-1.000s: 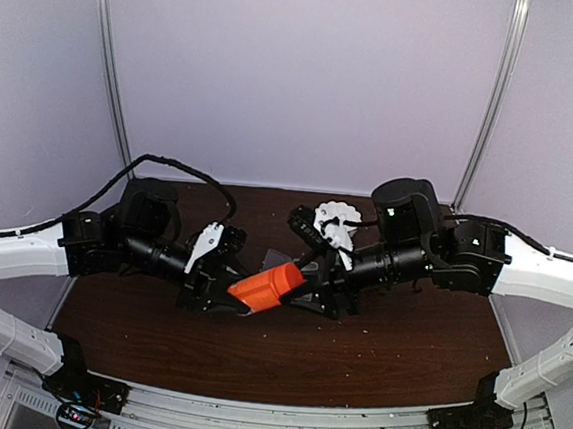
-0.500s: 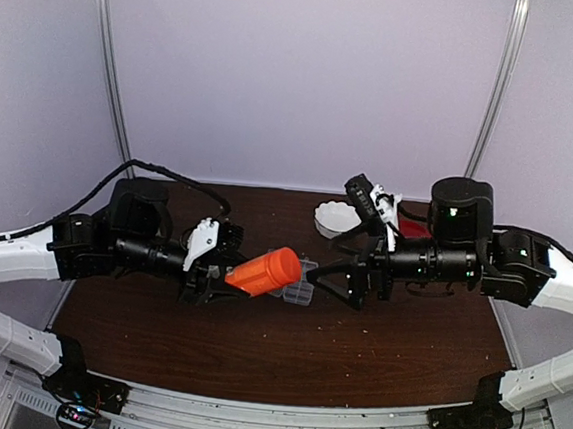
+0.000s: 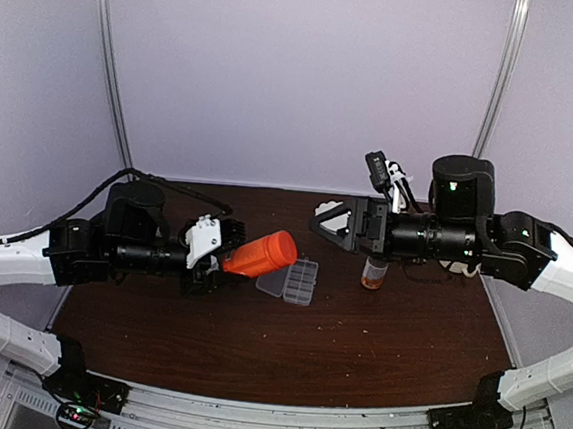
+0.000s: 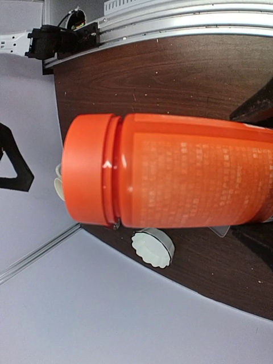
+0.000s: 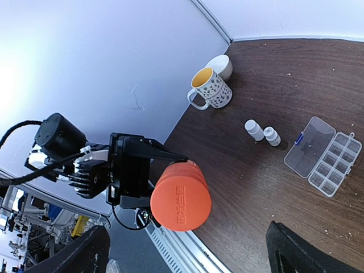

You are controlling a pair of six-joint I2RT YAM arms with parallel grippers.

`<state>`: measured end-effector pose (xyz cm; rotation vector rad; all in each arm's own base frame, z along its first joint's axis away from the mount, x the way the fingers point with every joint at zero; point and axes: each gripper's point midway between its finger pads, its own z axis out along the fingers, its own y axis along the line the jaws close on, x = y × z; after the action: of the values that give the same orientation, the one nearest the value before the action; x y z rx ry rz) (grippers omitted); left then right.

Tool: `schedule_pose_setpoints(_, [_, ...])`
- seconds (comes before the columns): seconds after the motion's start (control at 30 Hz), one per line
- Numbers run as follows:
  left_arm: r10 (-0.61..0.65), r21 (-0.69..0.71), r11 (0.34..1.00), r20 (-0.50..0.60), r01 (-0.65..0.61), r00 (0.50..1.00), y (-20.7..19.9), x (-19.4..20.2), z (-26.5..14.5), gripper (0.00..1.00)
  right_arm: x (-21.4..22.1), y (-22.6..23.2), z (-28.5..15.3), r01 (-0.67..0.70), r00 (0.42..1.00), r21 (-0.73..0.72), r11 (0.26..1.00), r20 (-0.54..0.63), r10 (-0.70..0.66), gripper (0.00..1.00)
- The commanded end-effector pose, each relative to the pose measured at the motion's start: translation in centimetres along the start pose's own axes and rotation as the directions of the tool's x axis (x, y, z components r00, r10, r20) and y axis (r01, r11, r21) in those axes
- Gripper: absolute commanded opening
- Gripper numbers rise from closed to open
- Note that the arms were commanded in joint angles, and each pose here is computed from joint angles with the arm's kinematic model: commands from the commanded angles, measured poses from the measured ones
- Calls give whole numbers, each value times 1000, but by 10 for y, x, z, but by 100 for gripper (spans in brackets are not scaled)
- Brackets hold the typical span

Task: Sort the pills into containers
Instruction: Unscrew the lid of the pill bottle.

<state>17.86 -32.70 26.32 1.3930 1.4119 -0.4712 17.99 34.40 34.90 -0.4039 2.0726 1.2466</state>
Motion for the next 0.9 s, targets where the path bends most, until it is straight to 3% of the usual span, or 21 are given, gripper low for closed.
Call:
schedule_pose_setpoints(0.0, [51, -74, 996, 69, -46, 996, 13, -23, -6, 24, -13, 15, 11, -85, 996, -28, 996, -3, 85, 100])
schedule_pose_setpoints(0.4, [98, -93, 991, 43, -94, 994, 15, -20, 0, 24, 12, 14, 51, -113, 984, -50, 992, -146, 105, 99])
schedule_pose_setpoints(0.87, [97, -81, 992, 31, -94, 995, 13, -16, 3, 24, 27, 19, 68, -109, 970, -92, 990, -228, 85, 57])
